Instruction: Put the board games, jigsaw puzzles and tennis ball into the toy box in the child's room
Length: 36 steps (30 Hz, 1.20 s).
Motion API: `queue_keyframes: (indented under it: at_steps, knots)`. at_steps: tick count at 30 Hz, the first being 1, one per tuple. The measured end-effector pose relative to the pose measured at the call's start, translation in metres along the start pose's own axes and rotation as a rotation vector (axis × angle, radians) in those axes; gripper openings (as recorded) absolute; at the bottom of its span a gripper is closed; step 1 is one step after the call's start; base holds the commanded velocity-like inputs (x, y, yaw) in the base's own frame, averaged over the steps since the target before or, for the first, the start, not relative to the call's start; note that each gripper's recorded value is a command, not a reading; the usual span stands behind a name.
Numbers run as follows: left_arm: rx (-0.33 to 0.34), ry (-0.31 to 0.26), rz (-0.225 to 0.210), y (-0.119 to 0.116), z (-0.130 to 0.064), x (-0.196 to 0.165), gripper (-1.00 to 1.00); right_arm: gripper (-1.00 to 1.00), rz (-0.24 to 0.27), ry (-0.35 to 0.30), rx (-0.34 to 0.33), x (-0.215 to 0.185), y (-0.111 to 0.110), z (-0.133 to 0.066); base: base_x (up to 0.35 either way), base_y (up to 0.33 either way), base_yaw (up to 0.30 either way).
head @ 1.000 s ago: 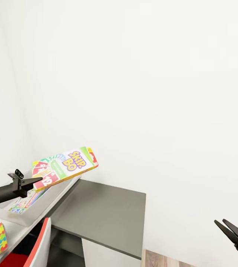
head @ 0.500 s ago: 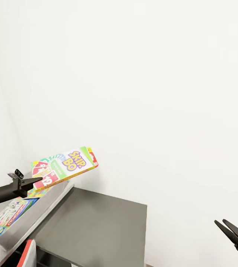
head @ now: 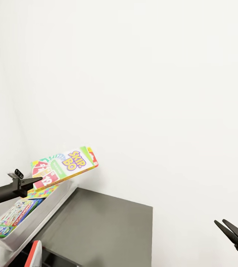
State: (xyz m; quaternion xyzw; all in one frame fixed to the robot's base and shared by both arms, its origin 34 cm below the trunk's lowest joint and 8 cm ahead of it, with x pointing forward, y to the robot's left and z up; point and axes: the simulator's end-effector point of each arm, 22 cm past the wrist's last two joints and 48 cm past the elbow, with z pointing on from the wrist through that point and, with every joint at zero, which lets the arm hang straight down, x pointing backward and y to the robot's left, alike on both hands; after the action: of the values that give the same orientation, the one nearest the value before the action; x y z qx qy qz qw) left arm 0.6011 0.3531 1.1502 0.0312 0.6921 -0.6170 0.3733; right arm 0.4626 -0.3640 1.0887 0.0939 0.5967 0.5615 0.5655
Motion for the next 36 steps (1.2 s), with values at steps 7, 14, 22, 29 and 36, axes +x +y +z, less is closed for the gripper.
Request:
queue_keyframes:
  at_steps: [7, 14, 22, 29, 36]
  knots:
    - [0.0, 0.0, 0.0, 0.0, 0.0, 0.0, -1.0, 1.0, 0.001, -0.001, 0.0, 0.0, -0.0001, -0.0001, 0.001, 0.066, 0.016]
    - [0.0, 0.0, 0.0, 0.0, 0.0, 0.0, -1.0, 1.0, 0.001, -0.001, 0.001, -0.0001, -0.0003, -0.0002, 0.002, 0.127, 0.001]
    - [0.0, 0.0, 0.001, -0.0003, -0.0001, 0.0001, -1.0, 1.0, 0.002, -0.001, 0.002, 0.0003, -0.0005, -0.0003, 0.1, 0.167, 0.0]
    - [0.0, 0.0, 0.0, -0.0001, -0.0001, 0.0001, -1.0, 1.0, 0.001, -0.001, 0.002, 0.0002, -0.0005, -0.0002, 0.157, 0.031, 0.0]
    - [0.0, 0.0, 0.001, 0.0, 0.0, 0.0, -1.0, 1.0, 0.001, -0.001, 0.001, -0.0003, -0.0004, -0.0003, 0.022, 0.108, 0.0]
